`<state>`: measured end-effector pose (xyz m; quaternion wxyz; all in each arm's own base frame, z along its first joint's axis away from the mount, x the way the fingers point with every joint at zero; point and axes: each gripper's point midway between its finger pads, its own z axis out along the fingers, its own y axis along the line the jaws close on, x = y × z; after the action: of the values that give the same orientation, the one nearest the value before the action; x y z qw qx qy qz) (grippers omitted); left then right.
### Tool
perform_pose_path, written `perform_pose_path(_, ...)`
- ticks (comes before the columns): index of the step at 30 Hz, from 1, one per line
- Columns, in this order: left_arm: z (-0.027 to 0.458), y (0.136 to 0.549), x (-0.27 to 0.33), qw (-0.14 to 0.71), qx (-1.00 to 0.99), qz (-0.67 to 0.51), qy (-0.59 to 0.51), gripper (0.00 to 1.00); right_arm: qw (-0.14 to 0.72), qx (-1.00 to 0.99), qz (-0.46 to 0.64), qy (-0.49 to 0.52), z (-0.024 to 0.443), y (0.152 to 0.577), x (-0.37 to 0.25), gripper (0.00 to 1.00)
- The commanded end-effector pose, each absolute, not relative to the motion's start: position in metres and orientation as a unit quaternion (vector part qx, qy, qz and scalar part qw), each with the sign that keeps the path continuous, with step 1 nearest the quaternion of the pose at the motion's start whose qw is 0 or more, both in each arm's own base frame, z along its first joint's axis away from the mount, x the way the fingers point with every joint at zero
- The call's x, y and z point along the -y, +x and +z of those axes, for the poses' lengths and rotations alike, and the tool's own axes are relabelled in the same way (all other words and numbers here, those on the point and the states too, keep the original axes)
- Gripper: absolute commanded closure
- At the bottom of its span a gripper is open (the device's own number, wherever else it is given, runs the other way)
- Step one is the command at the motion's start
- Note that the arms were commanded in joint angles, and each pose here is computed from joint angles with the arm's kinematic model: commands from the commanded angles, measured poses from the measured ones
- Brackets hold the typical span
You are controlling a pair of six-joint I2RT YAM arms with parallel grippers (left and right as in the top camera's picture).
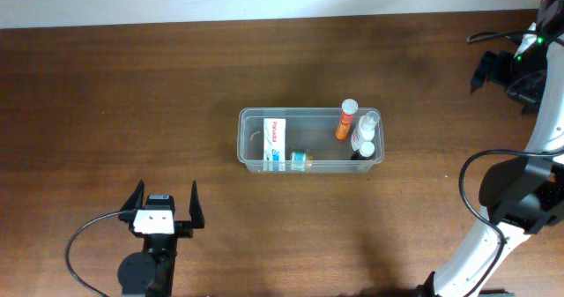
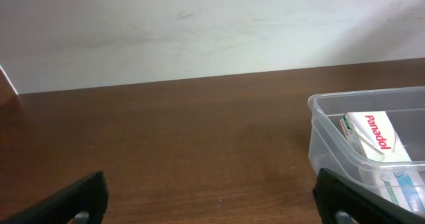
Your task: Pack container
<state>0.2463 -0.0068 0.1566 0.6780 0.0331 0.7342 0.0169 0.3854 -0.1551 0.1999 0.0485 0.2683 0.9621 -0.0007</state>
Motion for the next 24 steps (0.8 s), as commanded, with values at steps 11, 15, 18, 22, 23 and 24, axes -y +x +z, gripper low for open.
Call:
perform_pose_path(11,0.156,0.246,0.008,0.678,-0.733,0.018,0.042,0.01,0.08,-0.961,-0.001,0.265,0.225,0.381,0.147,0.02)
perform_pose_path(15,0.156,0.246,0.008,0.678,-0.733,0.018,0.042,0.01,0.132,-0.962,-0.003,0.239,0.265,0.375,0.123,0.02)
perform_pose_path(18,0.156,0.246,0.008,0.678,-0.733,0.018,0.042,0.01,0.177,-0.962,-0.001,0.206,0.298,0.367,0.095,0.02)
perform_pose_path(22,0.156,0.246,0.008,0.678,-0.733,0.018,0.042,0.01,0.226,-0.962,0.009,0.154,0.334,0.355,0.052,0.02)
perform_pose_path(23,0.156,0.246,0.008,0.678,-0.733,0.018,0.042,0.0,0.238,-0.962,0.013,0.136,0.342,0.351,0.039,0.02)
perform_pose_path(24,0.156,0.246,0.008,0.678,-0.733,0.018,0.042,0.01,0.249,-0.961,0.018,0.119,0.35,0.346,0.027,0.02)
